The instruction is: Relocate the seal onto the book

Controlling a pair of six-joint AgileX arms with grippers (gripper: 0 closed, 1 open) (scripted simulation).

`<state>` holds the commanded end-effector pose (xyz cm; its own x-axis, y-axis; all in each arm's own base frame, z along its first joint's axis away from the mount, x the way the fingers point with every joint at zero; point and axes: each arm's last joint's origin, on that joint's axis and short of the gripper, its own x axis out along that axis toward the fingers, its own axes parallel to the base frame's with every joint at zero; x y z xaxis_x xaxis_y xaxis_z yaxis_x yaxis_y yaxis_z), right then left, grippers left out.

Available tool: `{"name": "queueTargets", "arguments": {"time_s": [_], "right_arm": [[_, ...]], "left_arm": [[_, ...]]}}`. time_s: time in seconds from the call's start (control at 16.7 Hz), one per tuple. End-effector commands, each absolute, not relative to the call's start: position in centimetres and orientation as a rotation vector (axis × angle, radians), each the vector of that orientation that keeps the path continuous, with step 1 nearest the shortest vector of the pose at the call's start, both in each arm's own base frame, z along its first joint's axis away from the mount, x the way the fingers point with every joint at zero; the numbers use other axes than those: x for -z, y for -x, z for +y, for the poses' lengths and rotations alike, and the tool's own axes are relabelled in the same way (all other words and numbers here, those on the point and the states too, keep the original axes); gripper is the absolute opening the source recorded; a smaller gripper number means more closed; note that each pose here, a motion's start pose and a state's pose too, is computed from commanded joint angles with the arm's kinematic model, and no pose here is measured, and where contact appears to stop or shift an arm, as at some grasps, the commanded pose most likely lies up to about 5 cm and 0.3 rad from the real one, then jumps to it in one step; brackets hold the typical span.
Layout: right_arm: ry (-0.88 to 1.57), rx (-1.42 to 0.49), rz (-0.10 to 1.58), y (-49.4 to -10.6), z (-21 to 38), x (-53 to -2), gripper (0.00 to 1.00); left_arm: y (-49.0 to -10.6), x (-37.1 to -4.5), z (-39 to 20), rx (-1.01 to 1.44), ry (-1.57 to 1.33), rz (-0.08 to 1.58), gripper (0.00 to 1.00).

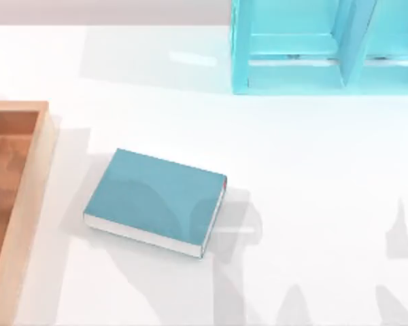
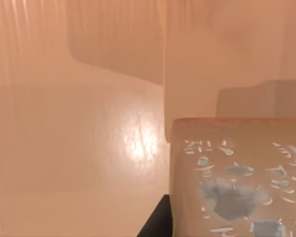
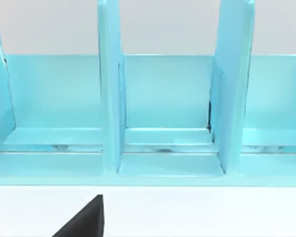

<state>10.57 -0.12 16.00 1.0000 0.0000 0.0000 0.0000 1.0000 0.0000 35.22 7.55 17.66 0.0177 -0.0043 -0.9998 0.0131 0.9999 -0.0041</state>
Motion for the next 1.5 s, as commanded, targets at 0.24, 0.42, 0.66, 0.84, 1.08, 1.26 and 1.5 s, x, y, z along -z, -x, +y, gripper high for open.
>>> {"name": "queueTargets", "arguments": {"time_s": [0.24,0.42,0.66,0.84,1.08,1.26,1.5], "right_arm": [[0.000,0.000,0.000,-10.6,-0.1,-16.0,1.00],[0.000,0.000,0.000,-10.6,-0.1,-16.0,1.00],[0.000,0.000,0.000,-10.6,-0.1,-16.0,1.00],[0.000,0.000,0.000,-10.6,-0.1,-16.0,1.00],[0.000,0.000,0.000,-10.6,-0.1,-16.0,1.00],[0.000,0.000,0.000,-10.6,-0.1,-16.0,1.00],[0.000,0.000,0.000,-10.6,-0.1,-16.0,1.00]], "left_arm": [[-35.8,-22.2,2.7,0.030,-0.015,1.555,0.00],[-35.2,-25.5,-1.5,0.039,-0.023,1.561,0.00],[-33.9,-28.8,-5.1,0.023,-0.017,1.562,0.00],[-33.7,-29.2,-5.4,0.019,-0.015,1.561,0.00],[-34.0,-28.7,-5.8,0.018,-0.014,1.567,0.00],[-34.9,-26.7,-9.2,0.018,-0.016,1.573,0.00],[-34.9,-23.1,-16.0,0.016,-0.018,1.572,0.00]]}}
